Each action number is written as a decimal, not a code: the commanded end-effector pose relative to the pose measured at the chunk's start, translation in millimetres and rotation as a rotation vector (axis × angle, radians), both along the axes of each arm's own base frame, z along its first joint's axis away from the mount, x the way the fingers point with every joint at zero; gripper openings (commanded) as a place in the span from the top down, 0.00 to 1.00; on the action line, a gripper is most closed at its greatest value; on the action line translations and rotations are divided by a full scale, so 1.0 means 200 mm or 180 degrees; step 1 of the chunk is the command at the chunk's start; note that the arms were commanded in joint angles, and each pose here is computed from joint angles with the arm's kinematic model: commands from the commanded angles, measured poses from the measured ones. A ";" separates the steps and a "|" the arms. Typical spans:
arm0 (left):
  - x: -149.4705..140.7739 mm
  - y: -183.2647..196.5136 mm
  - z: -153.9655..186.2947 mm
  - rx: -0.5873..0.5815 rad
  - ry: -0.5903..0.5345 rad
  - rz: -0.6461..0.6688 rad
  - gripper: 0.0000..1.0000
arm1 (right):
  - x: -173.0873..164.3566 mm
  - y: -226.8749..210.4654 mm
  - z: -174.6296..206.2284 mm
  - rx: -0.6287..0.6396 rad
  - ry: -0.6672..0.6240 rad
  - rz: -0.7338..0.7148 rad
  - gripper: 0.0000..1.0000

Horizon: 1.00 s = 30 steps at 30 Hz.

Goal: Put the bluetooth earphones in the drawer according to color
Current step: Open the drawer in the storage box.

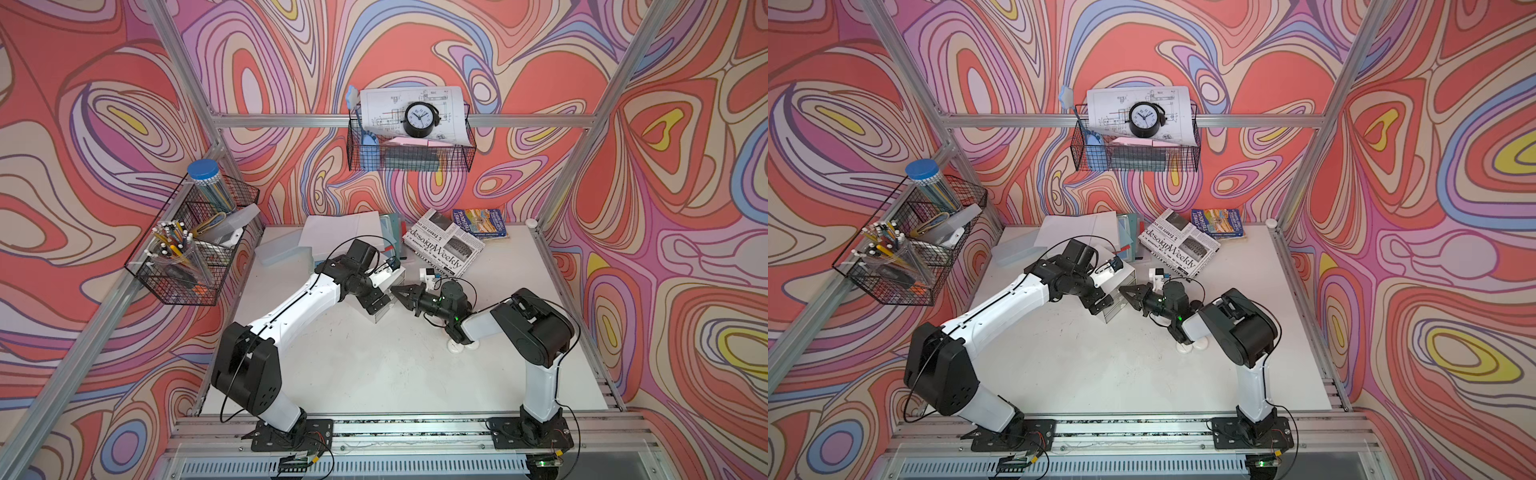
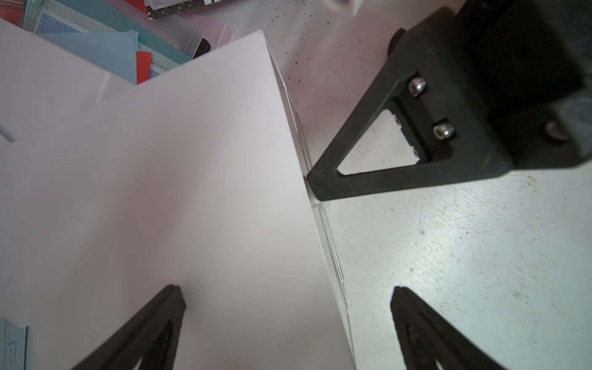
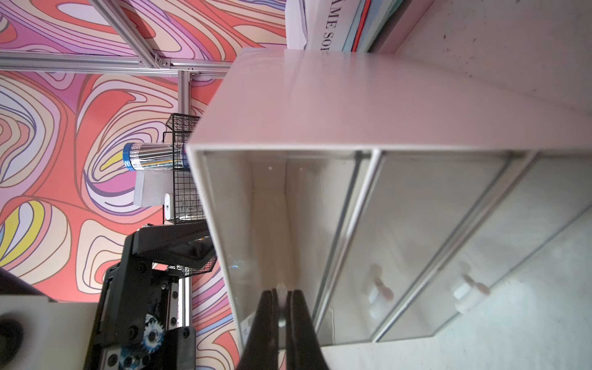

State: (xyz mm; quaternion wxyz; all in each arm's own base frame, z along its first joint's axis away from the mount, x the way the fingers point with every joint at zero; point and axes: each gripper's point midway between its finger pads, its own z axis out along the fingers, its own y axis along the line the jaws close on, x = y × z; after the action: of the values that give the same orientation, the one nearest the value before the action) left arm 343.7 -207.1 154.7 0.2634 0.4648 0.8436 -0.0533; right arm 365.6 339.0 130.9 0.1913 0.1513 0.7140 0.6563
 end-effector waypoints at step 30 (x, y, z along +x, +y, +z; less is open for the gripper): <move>-0.20 0.04 -0.10 -0.0030 0.0508 -0.0026 0.04 | -0.18 -0.11 -0.10 -0.0278 0.0116 -0.0006 1.00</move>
State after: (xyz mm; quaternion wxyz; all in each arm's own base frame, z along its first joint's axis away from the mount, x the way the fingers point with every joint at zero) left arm 333.7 -209.4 158.6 0.2680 0.4674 0.8392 -0.0734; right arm 342.2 318.3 129.6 0.2035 0.1568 0.7221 0.6423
